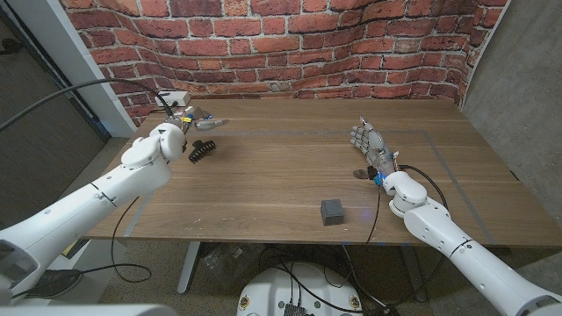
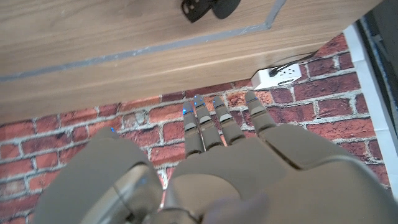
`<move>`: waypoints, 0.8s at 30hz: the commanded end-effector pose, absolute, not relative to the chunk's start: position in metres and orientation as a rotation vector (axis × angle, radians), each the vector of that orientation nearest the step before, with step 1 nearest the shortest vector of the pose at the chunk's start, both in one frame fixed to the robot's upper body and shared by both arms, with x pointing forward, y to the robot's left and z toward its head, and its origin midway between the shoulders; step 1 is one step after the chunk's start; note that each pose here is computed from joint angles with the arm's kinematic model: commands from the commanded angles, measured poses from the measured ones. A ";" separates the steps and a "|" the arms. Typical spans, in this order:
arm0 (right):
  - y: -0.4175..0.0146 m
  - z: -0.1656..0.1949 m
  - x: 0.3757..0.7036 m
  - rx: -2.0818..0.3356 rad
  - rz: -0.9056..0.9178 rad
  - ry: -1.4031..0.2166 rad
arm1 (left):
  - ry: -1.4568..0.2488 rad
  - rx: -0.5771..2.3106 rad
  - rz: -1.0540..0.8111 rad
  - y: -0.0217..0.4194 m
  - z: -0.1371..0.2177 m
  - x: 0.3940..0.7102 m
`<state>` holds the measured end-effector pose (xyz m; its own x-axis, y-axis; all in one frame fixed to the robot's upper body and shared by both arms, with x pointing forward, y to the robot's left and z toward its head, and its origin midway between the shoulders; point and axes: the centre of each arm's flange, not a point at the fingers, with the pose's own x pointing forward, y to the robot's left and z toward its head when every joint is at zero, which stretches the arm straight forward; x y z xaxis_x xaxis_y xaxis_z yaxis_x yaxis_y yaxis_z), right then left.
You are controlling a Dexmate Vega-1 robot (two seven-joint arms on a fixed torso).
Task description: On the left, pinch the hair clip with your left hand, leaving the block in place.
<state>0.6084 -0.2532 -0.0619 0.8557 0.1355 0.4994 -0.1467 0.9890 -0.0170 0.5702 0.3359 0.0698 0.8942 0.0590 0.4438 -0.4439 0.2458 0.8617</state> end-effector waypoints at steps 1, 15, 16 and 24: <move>-0.257 -0.059 0.602 0.025 0.144 -0.558 | -0.553 1.006 0.284 0.338 0.069 0.534; -0.257 -0.049 0.596 0.023 0.153 -0.615 | -0.705 0.689 0.107 0.353 0.062 0.530; -0.257 -0.047 0.595 0.024 0.152 -0.619 | -0.714 0.670 0.098 0.353 0.061 0.530; -0.258 -0.036 0.592 0.011 0.160 -0.671 | -0.784 0.500 0.039 0.352 0.051 0.532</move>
<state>0.5964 -0.2575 -0.0487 0.8079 0.1349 0.5737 -0.1478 0.9887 -0.0244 0.5355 0.3471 0.0594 0.7861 -0.1329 0.6037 -0.3202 0.7478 0.5816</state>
